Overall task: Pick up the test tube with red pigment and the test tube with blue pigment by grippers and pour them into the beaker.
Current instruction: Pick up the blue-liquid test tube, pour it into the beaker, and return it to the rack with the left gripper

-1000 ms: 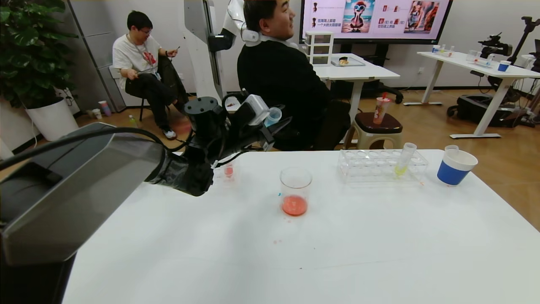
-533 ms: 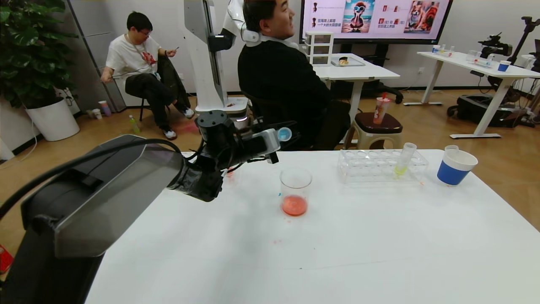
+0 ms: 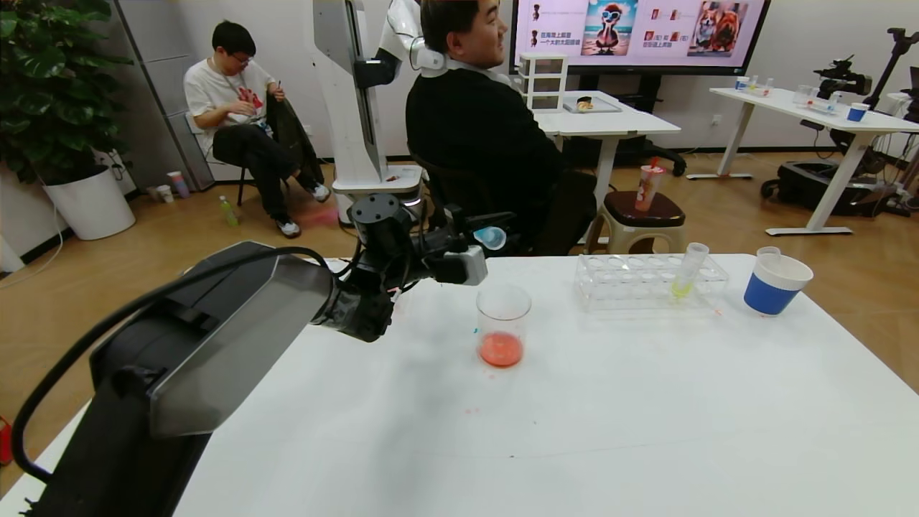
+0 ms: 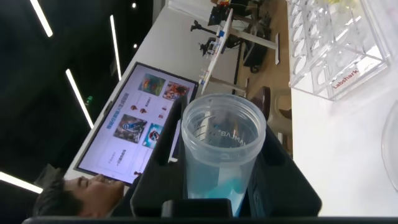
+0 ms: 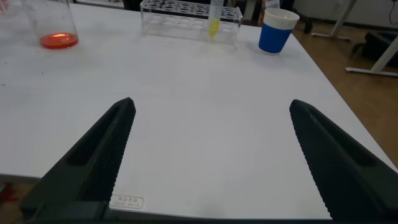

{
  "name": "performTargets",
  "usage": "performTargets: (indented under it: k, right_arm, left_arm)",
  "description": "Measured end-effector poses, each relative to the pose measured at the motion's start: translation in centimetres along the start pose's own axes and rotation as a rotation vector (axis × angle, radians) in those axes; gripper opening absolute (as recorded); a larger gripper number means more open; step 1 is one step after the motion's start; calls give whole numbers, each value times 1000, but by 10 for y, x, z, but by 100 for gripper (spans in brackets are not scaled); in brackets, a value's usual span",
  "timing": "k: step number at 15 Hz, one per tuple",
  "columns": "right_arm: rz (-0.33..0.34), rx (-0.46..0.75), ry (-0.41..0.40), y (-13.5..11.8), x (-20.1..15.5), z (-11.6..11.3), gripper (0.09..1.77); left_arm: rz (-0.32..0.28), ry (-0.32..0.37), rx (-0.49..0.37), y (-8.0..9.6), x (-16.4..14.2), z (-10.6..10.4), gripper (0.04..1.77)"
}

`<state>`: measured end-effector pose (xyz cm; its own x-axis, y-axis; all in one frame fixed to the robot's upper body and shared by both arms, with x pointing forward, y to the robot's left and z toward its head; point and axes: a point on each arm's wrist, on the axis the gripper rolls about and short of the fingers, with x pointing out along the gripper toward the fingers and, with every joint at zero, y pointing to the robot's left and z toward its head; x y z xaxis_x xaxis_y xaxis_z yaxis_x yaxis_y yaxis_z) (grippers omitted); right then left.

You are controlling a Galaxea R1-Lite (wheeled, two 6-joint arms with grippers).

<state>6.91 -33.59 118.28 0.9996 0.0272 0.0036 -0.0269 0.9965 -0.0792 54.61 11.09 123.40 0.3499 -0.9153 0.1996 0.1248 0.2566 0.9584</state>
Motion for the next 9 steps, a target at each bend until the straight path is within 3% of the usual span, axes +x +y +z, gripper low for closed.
performTargets:
  k: [9]
  right_arm:
    - [0,0,0,0,0,0,173]
  left_arm:
    - [-25,-34,183,-11,1,-3,53]
